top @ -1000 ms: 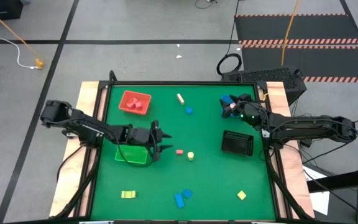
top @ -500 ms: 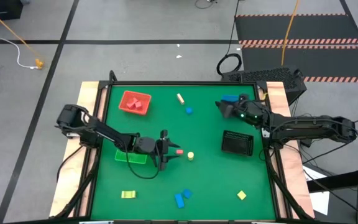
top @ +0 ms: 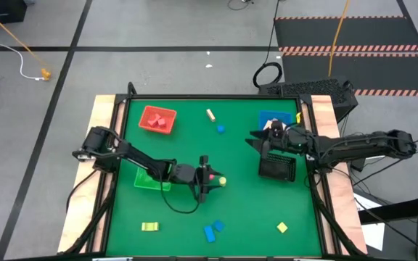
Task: Sort & place blocks by color
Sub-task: Put the middle green block into the green basket
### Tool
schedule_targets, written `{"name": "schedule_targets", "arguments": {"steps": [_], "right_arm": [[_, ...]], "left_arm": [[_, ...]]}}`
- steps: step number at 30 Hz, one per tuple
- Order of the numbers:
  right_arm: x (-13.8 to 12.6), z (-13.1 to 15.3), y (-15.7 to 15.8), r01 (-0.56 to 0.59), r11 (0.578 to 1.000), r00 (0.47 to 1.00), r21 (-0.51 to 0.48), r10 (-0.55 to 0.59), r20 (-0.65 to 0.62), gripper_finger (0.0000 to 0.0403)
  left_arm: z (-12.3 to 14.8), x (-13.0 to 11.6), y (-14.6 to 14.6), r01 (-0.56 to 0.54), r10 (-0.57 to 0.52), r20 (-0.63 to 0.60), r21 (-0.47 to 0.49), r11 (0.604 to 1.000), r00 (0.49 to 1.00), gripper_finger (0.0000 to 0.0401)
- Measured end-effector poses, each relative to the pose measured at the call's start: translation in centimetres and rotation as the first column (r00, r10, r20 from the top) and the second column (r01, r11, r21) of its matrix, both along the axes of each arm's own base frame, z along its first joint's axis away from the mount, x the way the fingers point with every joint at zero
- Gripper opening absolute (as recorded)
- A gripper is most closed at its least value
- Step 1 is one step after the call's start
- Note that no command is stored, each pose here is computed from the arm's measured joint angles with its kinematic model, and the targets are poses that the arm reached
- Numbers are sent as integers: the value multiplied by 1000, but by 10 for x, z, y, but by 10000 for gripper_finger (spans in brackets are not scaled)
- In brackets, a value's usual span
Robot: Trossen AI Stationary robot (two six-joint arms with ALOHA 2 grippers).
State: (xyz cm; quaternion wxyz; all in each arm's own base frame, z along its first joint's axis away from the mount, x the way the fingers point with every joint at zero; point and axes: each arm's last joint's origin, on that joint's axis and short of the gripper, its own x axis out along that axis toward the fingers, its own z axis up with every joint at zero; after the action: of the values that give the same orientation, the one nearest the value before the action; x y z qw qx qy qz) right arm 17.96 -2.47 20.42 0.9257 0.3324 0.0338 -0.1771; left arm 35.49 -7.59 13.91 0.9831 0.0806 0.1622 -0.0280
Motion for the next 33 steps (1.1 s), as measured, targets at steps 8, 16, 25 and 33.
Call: {"name": "schedule_targets", "arguments": {"steps": [8, 16, 25, 33], "right_arm": [[1, 0, 4, -21, 1000, 1000, -6, 21, 0, 320], [0, 0, 3, -11, 999, 1000, -30, 11, -7, 320], [0, 0, 2, 27, 999, 1000, -42, -28, -10, 320], [0, 0, 2, 26, 999, 1000, -39, -26, -9, 320]], "left_arm": [[-14, 17, 16, -79, 77, -35, -81, 994, 996, 202], [-16, 17, 16, -31, 20, -66, -168, 985, 998, 202], [-16, 17, 16, -17, 7, -60, -168, 986, 998, 202], [-15, 17, 15, -11, 2, -55, -158, 987, 998, 202]]}}
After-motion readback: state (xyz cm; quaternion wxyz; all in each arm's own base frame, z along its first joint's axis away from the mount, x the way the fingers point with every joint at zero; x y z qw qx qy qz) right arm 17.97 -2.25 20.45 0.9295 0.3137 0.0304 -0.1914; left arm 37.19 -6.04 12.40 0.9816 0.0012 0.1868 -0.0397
